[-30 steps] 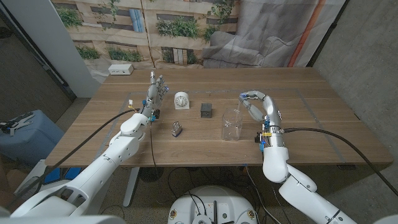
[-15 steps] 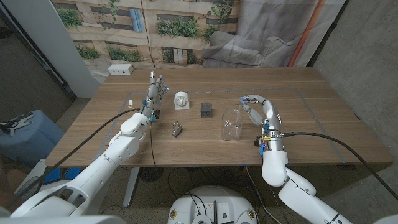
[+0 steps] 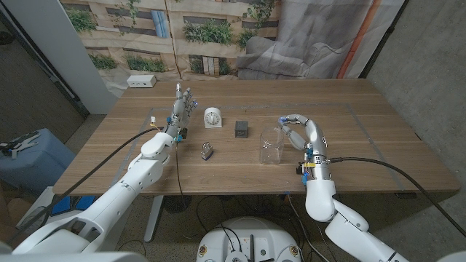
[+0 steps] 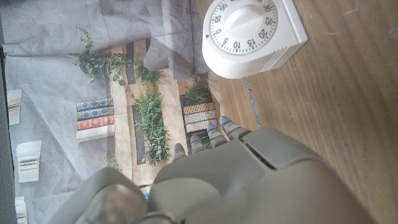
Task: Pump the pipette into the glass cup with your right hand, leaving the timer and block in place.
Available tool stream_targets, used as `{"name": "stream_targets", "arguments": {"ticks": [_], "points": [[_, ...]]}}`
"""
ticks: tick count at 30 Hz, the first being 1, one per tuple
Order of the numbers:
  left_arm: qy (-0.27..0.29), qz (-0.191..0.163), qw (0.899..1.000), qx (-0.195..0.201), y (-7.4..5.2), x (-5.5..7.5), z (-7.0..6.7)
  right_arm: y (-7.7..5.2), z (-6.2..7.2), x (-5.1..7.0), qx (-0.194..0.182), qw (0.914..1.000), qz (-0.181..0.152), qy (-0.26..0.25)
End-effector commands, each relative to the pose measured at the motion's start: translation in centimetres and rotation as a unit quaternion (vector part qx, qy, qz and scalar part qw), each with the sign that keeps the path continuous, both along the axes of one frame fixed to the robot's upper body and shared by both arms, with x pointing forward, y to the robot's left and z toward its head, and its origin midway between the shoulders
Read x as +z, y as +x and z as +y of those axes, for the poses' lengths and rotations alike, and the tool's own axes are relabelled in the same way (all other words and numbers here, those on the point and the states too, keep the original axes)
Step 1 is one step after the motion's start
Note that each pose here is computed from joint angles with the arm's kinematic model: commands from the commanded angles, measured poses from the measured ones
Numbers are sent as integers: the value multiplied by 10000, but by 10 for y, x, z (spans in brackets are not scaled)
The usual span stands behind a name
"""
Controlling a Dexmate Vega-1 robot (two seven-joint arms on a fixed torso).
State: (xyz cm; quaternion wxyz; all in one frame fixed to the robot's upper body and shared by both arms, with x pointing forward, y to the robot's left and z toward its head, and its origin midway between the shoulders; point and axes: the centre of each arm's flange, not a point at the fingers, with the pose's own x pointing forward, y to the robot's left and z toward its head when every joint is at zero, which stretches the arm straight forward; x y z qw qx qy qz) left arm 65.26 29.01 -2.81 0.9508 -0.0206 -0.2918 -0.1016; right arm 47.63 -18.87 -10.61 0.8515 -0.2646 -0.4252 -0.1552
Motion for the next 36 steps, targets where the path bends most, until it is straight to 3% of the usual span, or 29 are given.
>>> {"name": "stream_targets", "arguments": {"ticks": [1,36], "points": [[1,1,10000,0,0,0,0,1,5,-4,13,10000,-12,-94],[1,1,10000,1,0,0,0,1,10,-12,292,9992,140,236]]}}
